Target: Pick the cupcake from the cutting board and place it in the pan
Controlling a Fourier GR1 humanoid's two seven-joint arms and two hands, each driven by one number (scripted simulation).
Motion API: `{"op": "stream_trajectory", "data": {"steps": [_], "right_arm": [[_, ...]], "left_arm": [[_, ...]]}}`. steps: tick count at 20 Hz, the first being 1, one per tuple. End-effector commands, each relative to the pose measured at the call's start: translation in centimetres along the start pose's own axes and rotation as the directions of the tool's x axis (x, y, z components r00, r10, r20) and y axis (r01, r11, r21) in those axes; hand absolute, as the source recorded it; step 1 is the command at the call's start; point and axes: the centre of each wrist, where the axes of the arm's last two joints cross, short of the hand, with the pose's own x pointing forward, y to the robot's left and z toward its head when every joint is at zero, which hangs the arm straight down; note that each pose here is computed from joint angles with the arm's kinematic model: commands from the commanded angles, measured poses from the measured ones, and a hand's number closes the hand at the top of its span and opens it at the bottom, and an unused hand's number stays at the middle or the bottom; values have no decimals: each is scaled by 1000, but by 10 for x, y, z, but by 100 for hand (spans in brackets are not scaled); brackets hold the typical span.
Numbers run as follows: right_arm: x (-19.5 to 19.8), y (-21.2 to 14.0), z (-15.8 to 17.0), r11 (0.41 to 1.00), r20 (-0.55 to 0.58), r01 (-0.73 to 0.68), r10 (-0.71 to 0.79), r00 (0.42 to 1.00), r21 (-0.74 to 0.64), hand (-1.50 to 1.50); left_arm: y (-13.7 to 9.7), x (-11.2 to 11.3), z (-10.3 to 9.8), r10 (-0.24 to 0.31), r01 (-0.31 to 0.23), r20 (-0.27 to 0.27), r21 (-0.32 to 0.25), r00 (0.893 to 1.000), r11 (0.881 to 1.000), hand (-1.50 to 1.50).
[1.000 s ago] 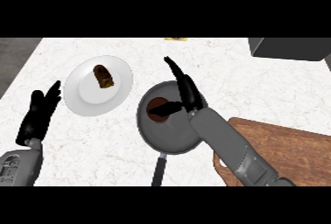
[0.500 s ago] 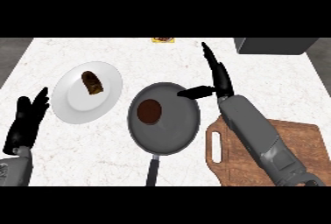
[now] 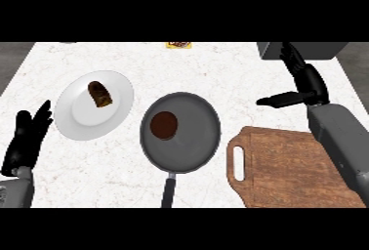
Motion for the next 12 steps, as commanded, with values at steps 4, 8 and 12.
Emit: {"op": "stream_trajectory", "data": {"steps": [4,8,12], "right_arm": [[-1,-105,35,999,11,-17,16,1000,29,-150],[-13,-119,46,998,19,-43,42,999,41,-150],[-9,-138,52,998,12,-45,45,999,43,-150]], "left_arm": [[-3,10,6,-3,3,8,-3,1000,1000,0],[-9,-7,5,-14,14,19,-1,1000,1000,0],[8,9,-7,8,-8,5,-14,1000,1000,0]]}}
